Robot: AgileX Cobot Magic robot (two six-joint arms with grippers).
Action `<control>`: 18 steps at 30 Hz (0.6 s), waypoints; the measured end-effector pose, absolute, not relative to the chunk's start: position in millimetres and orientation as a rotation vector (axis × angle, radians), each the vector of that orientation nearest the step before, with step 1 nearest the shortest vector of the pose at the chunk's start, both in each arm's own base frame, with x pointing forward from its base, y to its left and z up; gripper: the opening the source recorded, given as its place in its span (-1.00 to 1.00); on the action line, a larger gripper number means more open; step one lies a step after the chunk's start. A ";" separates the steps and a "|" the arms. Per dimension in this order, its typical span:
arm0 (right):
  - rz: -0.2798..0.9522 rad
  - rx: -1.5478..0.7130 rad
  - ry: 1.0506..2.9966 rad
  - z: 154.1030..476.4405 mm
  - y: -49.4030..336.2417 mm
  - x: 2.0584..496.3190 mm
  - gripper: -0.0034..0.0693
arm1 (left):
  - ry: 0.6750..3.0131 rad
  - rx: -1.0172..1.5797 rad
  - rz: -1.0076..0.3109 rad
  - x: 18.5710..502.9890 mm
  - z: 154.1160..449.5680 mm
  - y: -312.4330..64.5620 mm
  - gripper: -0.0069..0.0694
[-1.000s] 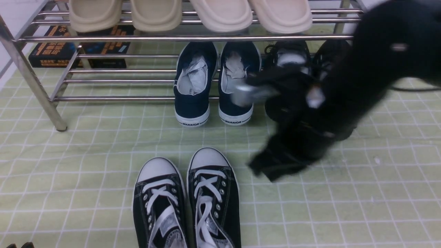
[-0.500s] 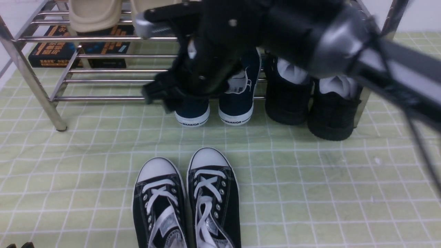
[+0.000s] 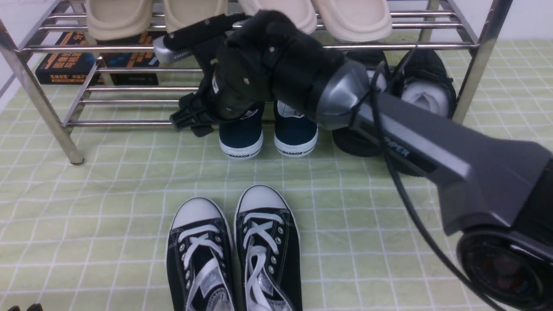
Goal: Take the shoes off the shelf with your hand from the green coffee tablecloth.
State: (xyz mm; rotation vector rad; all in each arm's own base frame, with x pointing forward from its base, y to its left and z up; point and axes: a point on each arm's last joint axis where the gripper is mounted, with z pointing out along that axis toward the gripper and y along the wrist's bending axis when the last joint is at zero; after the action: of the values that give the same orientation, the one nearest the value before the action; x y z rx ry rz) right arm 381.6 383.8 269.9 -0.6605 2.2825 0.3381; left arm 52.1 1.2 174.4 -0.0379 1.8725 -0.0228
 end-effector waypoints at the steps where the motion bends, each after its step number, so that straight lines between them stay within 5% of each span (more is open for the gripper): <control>1: 0.337 -0.661 2.282 269.0 384.1 381.9 0.58 | 1.873 -0.038 -0.023 52.1 174.4 1.2 -0.30; 6: 0.296 -0.670 2.285 247.2 385.0 391.9 0.40 | 1.873 -0.038 -0.023 52.1 174.4 1.2 -0.30; 13: 0.240 -0.738 2.265 254.7 380.2 391.0 -0.73 | 1.872 -0.038 -0.022 52.1 174.4 1.2 -0.29; 18: 0.268 -0.835 2.314 274.4 374.1 376.1 -0.74 | 1.872 -0.038 -0.022 52.1 174.4 1.2 -0.27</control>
State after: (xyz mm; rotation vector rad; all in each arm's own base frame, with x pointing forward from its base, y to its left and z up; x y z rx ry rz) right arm 376.1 374.1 274.4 -0.8349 2.3144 0.2683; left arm 52.1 1.2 174.4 -0.0377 1.8725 -0.0225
